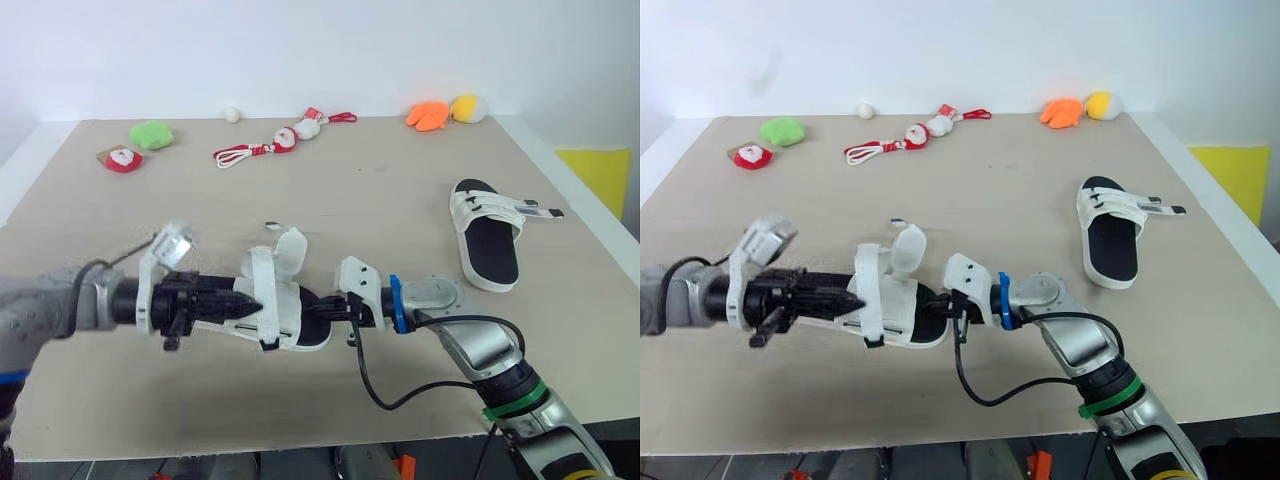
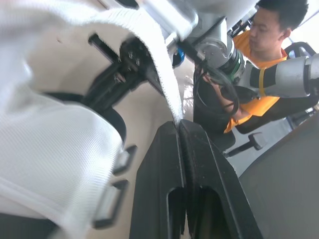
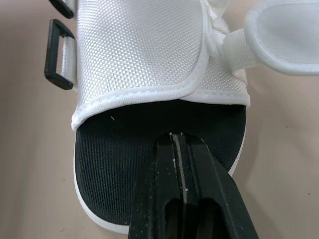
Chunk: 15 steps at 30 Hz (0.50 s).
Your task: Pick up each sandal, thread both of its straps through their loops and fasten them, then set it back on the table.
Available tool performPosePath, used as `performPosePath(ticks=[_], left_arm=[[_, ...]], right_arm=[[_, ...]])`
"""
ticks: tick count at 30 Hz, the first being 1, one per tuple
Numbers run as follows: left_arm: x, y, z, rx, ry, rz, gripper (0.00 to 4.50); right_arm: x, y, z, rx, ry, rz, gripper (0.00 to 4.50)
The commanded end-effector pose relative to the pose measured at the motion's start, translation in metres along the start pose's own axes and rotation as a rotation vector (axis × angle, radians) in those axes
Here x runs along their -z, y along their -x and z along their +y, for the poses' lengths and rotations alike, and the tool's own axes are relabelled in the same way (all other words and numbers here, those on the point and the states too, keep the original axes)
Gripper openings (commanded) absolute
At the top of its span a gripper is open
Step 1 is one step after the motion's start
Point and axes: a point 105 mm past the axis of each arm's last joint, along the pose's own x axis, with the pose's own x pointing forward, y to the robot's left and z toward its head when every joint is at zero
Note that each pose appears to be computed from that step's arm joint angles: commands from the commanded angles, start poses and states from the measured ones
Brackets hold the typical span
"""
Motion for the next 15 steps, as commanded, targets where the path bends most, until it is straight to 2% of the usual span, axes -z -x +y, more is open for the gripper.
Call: performPosePath(ticks=[1,5,15], left_arm=[[-0.002,0.007,0.010,0.000,-0.030,0.056,0.06],[0.002,0.022,0.031,-0.023,-0.055,0.134,0.06],[-0.025,0.024,0.046,0.064,-0.067,0.140,0.06]], right_arm=[[0.006,-0.001,-0.004,0.036,-0.007,0.028,0.00],[0.006,-0.003,-0.003,0.039,-0.011,0.025,0.00],[0.005,-0.003,-0.001,0.051,-0.021,0.020,0.00]])
